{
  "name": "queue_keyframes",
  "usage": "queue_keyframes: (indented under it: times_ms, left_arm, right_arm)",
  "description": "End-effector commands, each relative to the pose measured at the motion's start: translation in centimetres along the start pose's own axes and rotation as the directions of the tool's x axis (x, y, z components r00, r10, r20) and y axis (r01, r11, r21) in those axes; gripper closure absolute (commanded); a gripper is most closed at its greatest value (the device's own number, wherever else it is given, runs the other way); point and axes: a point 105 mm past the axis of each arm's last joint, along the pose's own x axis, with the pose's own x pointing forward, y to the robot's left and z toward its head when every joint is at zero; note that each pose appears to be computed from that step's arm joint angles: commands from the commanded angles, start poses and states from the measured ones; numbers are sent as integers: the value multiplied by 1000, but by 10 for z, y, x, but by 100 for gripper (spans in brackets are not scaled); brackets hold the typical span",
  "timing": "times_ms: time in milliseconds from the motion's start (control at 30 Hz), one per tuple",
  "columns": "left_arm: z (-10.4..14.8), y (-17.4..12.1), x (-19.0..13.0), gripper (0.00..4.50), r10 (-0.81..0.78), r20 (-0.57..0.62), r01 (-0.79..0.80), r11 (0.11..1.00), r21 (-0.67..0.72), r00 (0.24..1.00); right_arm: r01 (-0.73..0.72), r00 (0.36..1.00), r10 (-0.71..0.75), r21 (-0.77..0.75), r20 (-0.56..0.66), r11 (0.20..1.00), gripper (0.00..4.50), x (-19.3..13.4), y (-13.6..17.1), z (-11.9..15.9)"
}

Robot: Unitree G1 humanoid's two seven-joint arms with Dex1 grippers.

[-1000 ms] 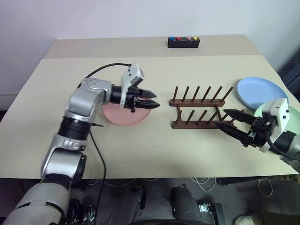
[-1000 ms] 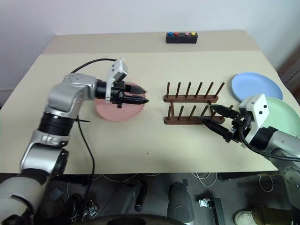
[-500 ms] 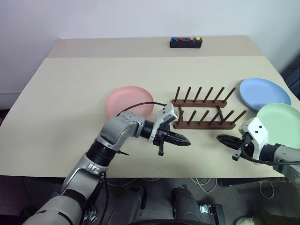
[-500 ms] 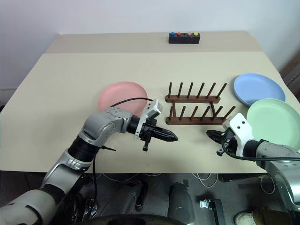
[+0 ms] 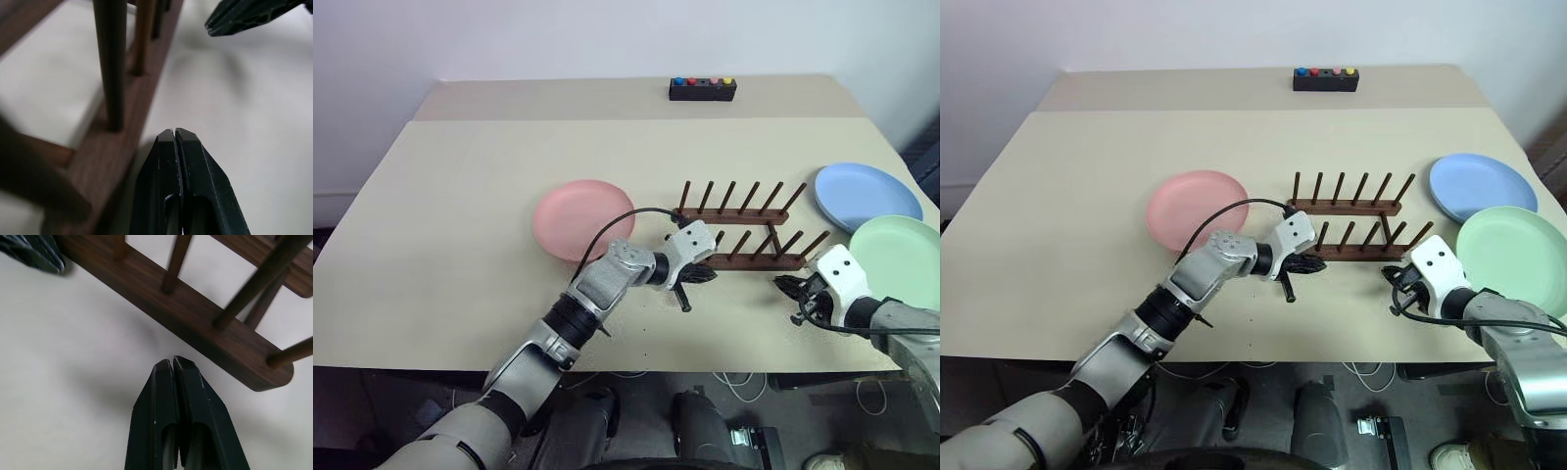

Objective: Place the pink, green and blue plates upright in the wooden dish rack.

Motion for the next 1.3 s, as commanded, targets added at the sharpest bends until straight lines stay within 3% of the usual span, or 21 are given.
queue_keyframes:
  times_ms: [33, 867, 1300]
  left_arm:
    - [10, 3, 2, 450, 26, 25, -27, 998, 49, 999]
    - [11, 75, -7, 450, 242, 41, -243, 969, 34, 969]
    - [14, 83, -4, 450, 257, 50, -259, 965, 39, 965]
  right_arm:
    - [60, 998, -59, -42, 23, 997, 446, 4, -10, 6]
    - [159, 982, -140, -159, 127, 974, 446, 63, -49, 39]
    - [162, 979, -135, -177, 156, 971, 446, 78, -54, 47]
